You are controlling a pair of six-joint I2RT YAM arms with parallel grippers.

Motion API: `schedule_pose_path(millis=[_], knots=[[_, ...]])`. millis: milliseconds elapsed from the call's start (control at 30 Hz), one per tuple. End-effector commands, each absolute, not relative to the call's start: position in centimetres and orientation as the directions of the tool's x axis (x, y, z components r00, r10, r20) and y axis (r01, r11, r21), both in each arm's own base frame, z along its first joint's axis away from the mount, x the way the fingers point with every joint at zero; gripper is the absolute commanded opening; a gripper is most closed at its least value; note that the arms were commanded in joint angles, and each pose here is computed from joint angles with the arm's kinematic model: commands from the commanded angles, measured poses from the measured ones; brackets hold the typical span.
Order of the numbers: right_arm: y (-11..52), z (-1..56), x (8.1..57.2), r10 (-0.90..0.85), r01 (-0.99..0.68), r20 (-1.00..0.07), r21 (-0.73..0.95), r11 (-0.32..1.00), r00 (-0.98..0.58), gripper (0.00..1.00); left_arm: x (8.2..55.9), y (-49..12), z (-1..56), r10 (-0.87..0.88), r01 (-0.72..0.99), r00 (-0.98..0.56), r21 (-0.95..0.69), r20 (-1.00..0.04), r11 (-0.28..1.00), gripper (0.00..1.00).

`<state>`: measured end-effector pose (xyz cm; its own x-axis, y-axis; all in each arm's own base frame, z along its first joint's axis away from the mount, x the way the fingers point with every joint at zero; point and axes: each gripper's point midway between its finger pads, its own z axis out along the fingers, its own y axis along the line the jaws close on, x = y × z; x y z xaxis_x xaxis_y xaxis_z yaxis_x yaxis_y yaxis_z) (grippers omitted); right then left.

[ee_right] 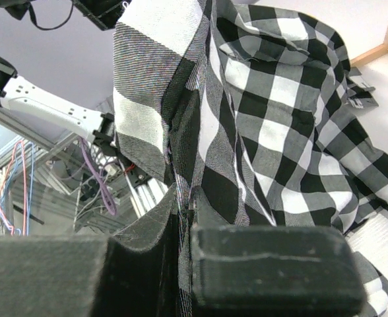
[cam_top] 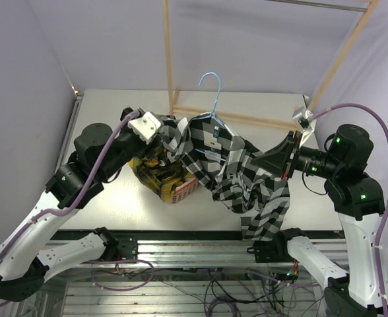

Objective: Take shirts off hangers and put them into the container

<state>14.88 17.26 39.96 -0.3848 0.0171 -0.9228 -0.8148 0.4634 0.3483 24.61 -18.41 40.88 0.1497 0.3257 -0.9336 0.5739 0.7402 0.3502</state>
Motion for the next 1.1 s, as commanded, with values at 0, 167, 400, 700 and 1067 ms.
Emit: schedule_pose_path(millis=[0,167,400,700,1067], knots=[[17.8,40.6,14.3,0.02,-0.856,-0.938,0.325,0.402,-0.346,0.0,25.5,-17.9,40.6,0.374,0.525,0.171,0.405,-0.912,0.748,0.73],[18.0,40.8,13.8,0.017,-0.868,-0.938,0.327,0.374,-0.346,0.0,26.0,-19.0,40.8,0.381,0.535,0.199,0.426,-0.903,0.73,0.74],[17.9,40.8,13.7,0.013,-0.864,-0.936,0.329,0.38,-0.351,0.0,26.0,-21.8,40.7,0.378,0.586,0.229,0.437,-0.897,0.682,0.72],[17.4,40.7,14.0,0.013,-0.843,-0.937,0.32,0.433,-0.349,0.0,26.2,-24.9,39.9,0.349,0.599,0.291,0.454,-0.891,0.659,0.61],[15.0,39.9,17.2,0.011,-0.712,-0.931,0.287,0.641,-0.365,0.0,27.8,-26.2,39.0,0.38,0.589,0.266,0.461,-0.886,0.663,0.07]])
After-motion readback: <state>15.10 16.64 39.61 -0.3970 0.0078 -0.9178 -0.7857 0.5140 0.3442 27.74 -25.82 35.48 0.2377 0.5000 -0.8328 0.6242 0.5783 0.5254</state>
